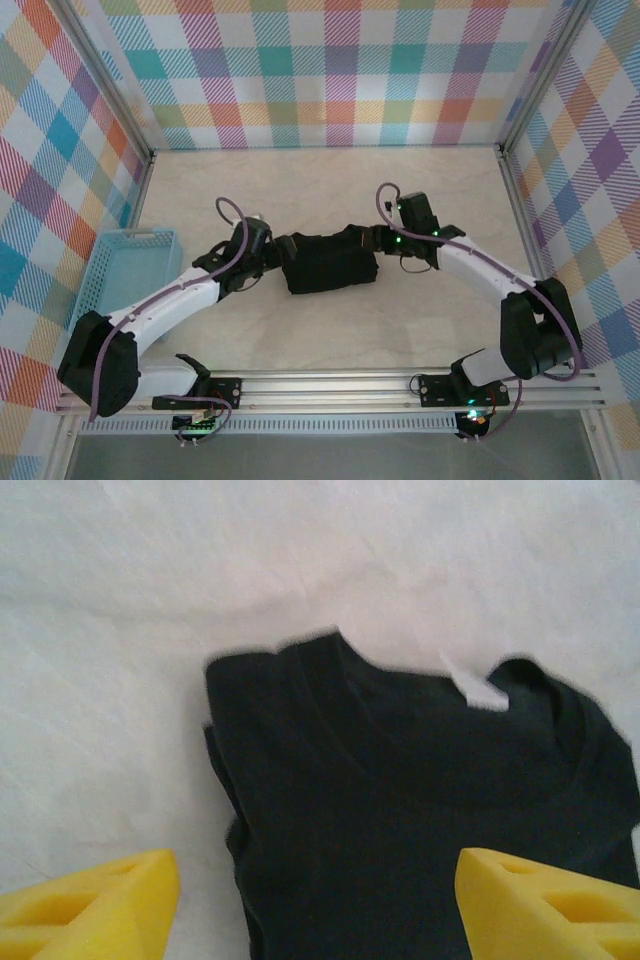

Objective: Fold the inside-out t-shirt

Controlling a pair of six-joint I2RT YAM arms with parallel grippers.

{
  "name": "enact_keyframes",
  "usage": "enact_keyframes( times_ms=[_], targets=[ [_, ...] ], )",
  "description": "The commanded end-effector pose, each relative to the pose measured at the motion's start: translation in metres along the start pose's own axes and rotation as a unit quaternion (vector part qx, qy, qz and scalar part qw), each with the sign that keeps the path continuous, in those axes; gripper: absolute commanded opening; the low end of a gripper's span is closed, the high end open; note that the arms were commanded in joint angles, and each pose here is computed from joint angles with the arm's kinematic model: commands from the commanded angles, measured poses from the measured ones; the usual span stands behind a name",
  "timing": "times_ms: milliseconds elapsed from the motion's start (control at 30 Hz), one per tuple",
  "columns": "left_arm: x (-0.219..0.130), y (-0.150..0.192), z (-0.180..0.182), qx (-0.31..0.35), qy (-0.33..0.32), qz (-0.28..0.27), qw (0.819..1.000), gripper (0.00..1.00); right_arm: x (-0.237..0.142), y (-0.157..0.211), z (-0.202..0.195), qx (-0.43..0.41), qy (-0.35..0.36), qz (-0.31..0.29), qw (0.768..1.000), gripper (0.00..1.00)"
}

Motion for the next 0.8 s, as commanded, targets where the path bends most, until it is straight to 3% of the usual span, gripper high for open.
enact_keyframes(
  times_ms=[0,233,333,433,500,600,667,767],
  targets=[
    [0.015,0.034,0.003,0.011,-0.002,0.046,0.999,0.69,0.014,0.036,0.005,0.022,-0.005,0.053,0.998,0.55],
    [0.052,0.056,0.032,0.008,-0.068,0.072,0.995,0.44,0.04,0.076,-0.021,0.06,0.06,0.109,0.99,0.37],
    [0.053,0.059,0.038,0.012,-0.08,0.08,0.993,0.33,0.04,0.08,-0.024,0.059,0.071,0.115,0.989,0.34],
    [0.039,0.053,0.036,0.019,-0.077,0.067,0.995,0.32,0.029,0.067,-0.019,0.044,0.068,0.103,0.991,0.35],
    [0.023,0.044,0.033,0.026,-0.073,0.047,0.996,0.36,0.015,0.055,-0.015,0.032,0.069,0.088,0.993,0.41],
    [0.002,0.029,0.026,0.025,-0.052,0.018,0.998,0.56,-0.008,0.035,-0.009,0.018,0.07,0.053,0.996,0.54],
    [-0.002,0.02,0.023,0.009,-0.03,0.018,0.999,0.67,-0.015,0.022,-0.002,0.011,0.054,0.032,0.998,0.62],
    [0.005,0.007,0.023,-0.028,-0.014,0.033,0.999,0.75,-0.012,0.003,0.006,0.012,0.034,0.02,0.999,0.76]
  ],
)
Point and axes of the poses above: each hand's point on the last joint's axis, 136 mm out from that joint toward the fingers, its own x axis out along the fingers, its own z axis along the line the jaws close on, y = z × x, the point moved 5 cm from there along -x, back along the fingers, and after that the axes turned 15 degrees about -x, right-handed, at the moved point
